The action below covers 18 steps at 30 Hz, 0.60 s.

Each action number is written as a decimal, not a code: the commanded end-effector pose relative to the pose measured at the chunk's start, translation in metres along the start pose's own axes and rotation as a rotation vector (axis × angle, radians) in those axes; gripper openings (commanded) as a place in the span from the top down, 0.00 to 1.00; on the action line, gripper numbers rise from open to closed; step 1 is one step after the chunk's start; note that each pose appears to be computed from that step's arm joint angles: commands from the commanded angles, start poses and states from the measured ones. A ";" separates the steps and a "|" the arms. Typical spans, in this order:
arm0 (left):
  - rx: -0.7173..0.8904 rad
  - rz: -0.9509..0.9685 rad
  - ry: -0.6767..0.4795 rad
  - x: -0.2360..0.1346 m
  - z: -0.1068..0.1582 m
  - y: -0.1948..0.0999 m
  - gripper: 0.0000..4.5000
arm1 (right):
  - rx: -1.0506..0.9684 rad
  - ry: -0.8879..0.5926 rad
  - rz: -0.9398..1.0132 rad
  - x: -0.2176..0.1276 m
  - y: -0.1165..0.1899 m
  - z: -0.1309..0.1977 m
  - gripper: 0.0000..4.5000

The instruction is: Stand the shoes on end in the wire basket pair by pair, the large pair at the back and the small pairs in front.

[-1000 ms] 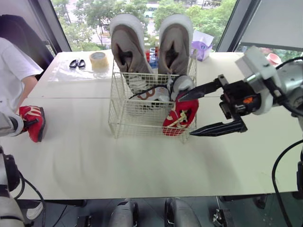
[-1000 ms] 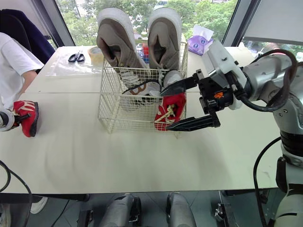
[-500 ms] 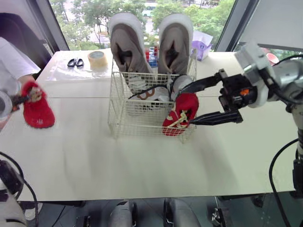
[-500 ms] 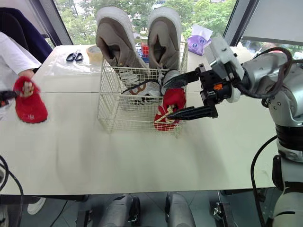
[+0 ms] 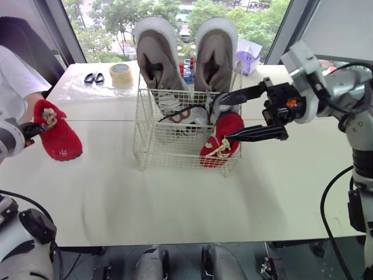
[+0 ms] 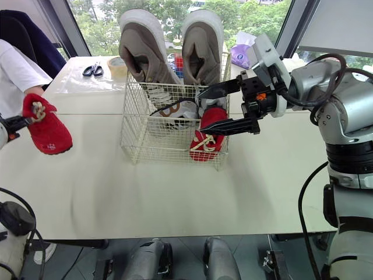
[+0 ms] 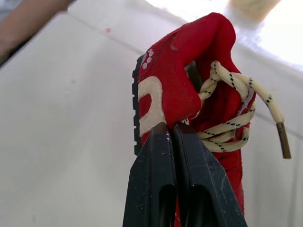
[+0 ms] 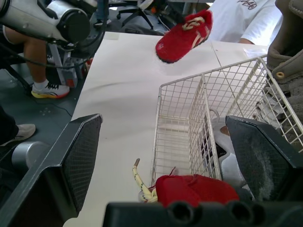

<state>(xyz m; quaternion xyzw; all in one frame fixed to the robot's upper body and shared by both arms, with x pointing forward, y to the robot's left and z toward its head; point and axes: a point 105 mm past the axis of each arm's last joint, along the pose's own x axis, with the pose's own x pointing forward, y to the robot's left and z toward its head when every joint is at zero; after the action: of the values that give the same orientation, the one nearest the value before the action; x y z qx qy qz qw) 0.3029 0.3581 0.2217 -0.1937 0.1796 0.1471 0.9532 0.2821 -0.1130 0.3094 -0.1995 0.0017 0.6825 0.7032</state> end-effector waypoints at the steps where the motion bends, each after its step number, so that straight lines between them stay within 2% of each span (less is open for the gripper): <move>1: -0.025 0.041 -0.005 -0.002 -0.008 0.009 1.00 | -0.047 -0.008 -0.029 -0.007 0.003 0.011 0.00; 5: -0.056 0.079 0.052 0.005 -0.028 0.017 1.00 | -0.043 -0.008 -0.041 -0.008 0.003 0.011 0.00; 6: -0.072 0.099 0.072 0.008 -0.034 0.020 0.94 | -0.042 -0.008 -0.045 -0.008 0.003 0.011 0.00; 8: -0.085 0.117 0.086 0.009 -0.039 0.023 0.78 | -0.041 -0.006 -0.049 -0.008 0.003 0.011 0.00; 14: 0.020 0.153 0.045 -0.002 -0.017 0.023 0.11 | -0.036 0.004 -0.061 -0.010 0.002 0.010 0.00; 18: 0.005 0.228 -0.010 -0.010 -0.001 0.027 0.11 | -0.036 0.006 -0.060 -0.011 0.003 0.010 0.00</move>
<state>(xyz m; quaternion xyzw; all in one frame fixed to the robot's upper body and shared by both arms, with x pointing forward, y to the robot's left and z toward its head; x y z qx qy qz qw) 0.2892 0.3746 0.2004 -0.1752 0.2211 0.2369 0.9297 0.2823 -0.1159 0.3073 -0.1993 0.0106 0.6676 0.7173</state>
